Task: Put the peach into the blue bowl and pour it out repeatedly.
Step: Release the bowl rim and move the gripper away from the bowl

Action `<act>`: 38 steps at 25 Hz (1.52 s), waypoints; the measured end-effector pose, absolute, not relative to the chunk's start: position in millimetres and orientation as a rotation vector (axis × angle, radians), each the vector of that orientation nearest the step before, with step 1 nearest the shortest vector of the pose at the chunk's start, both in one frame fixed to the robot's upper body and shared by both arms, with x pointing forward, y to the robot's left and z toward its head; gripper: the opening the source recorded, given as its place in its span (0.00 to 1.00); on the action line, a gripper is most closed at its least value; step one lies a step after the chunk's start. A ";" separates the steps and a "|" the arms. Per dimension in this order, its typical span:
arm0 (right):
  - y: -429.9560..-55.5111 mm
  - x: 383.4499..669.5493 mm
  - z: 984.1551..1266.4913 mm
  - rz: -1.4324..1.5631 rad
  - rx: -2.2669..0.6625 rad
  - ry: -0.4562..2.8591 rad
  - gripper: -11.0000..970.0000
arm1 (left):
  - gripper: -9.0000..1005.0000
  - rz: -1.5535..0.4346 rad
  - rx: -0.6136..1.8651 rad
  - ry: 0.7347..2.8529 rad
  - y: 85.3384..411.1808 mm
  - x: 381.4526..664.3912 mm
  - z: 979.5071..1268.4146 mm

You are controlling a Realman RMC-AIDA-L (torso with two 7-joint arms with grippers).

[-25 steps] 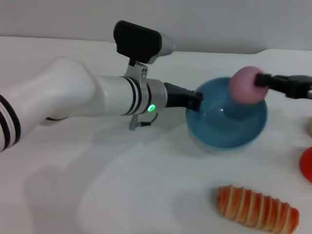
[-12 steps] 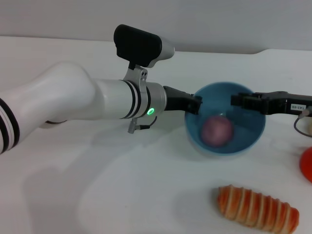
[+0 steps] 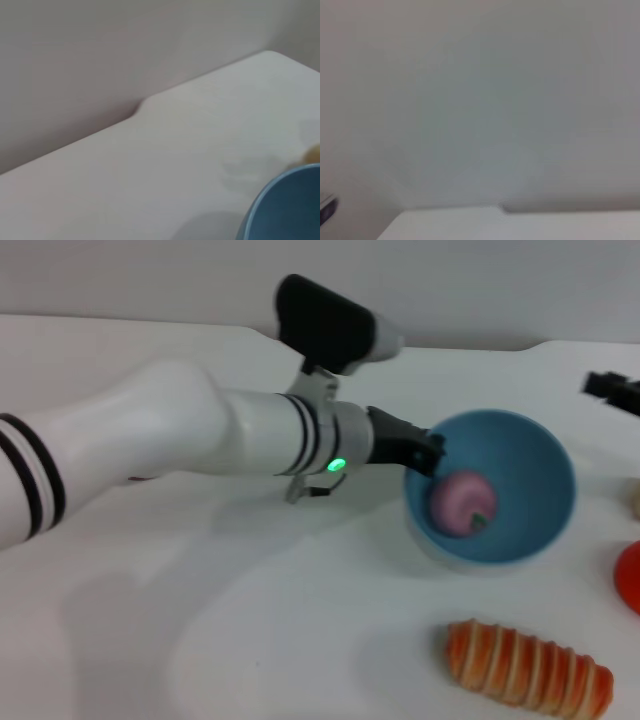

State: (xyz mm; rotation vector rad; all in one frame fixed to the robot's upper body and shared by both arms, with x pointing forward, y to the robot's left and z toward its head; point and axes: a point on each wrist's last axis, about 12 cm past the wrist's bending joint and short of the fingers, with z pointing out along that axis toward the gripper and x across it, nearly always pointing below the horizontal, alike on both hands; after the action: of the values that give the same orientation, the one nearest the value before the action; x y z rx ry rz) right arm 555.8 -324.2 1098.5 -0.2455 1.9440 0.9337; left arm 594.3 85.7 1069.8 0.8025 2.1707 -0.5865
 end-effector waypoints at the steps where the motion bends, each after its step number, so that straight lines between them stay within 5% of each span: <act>1: -331.1 551.9 1098.3 0.915 -0.222 1.929 0.45 | 0.01 -0.584 0.835 2.158 80.1 592.2 1070.6; 14: -349.2 523.2 1066.9 0.901 -0.062 1.935 0.45 | 0.01 -0.507 0.941 2.068 62.8 589.0 1071.8; 38: -343.8 521.1 1061.8 0.957 -0.003 1.895 0.45 | 0.06 -0.471 1.031 2.138 76.0 579.4 1052.2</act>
State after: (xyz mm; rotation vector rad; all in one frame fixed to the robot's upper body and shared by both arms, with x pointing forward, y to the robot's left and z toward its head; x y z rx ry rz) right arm 521.1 -343.8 1061.8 -0.0033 1.8946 0.9574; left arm 579.4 76.0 1052.2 1.0307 2.1383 -0.4711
